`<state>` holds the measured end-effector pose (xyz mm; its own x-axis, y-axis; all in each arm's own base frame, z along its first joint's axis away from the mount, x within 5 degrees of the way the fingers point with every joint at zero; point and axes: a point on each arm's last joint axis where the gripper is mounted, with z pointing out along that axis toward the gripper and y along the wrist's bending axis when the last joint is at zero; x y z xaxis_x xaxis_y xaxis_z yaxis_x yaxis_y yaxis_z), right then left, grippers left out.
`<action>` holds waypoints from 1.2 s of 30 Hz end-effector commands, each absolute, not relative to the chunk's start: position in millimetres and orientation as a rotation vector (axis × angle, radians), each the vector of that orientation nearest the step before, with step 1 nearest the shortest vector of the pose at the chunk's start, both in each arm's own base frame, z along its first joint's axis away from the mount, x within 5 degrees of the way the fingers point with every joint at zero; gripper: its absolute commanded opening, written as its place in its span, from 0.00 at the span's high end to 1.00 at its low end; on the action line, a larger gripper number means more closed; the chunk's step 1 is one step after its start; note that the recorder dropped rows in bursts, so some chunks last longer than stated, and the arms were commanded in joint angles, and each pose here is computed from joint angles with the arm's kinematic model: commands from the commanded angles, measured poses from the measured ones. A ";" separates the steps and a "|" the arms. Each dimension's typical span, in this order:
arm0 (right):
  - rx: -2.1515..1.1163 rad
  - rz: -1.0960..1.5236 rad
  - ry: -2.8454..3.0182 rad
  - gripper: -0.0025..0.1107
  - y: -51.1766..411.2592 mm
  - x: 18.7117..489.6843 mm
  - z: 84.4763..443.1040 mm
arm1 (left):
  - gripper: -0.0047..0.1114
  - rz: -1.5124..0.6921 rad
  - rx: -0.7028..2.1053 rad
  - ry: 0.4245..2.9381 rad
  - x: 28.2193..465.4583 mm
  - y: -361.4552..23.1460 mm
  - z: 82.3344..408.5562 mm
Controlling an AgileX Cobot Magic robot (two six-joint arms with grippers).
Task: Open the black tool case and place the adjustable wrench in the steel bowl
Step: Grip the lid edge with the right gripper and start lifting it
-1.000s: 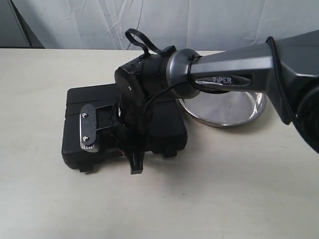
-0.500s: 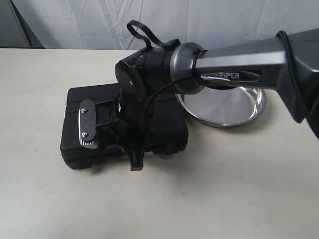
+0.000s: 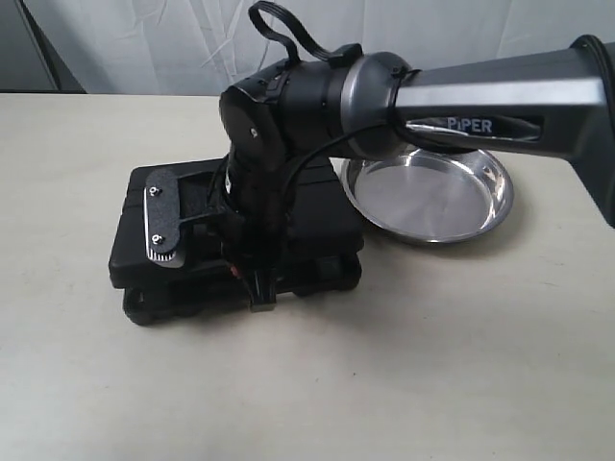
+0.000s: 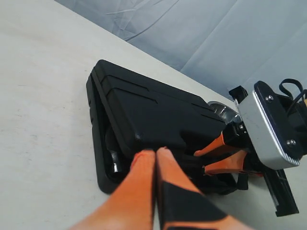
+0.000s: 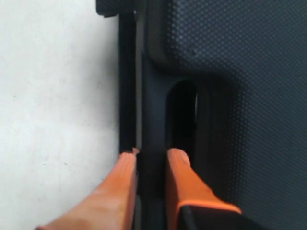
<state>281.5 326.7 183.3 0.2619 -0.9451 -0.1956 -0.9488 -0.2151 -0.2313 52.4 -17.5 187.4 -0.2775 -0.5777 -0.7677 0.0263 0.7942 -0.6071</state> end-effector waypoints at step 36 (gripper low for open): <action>-2.181 -0.060 1.640 0.99 333.6 293.2 217.9 | 0.96 -0.614 -0.418 1.774 52.7 -17.5 186.4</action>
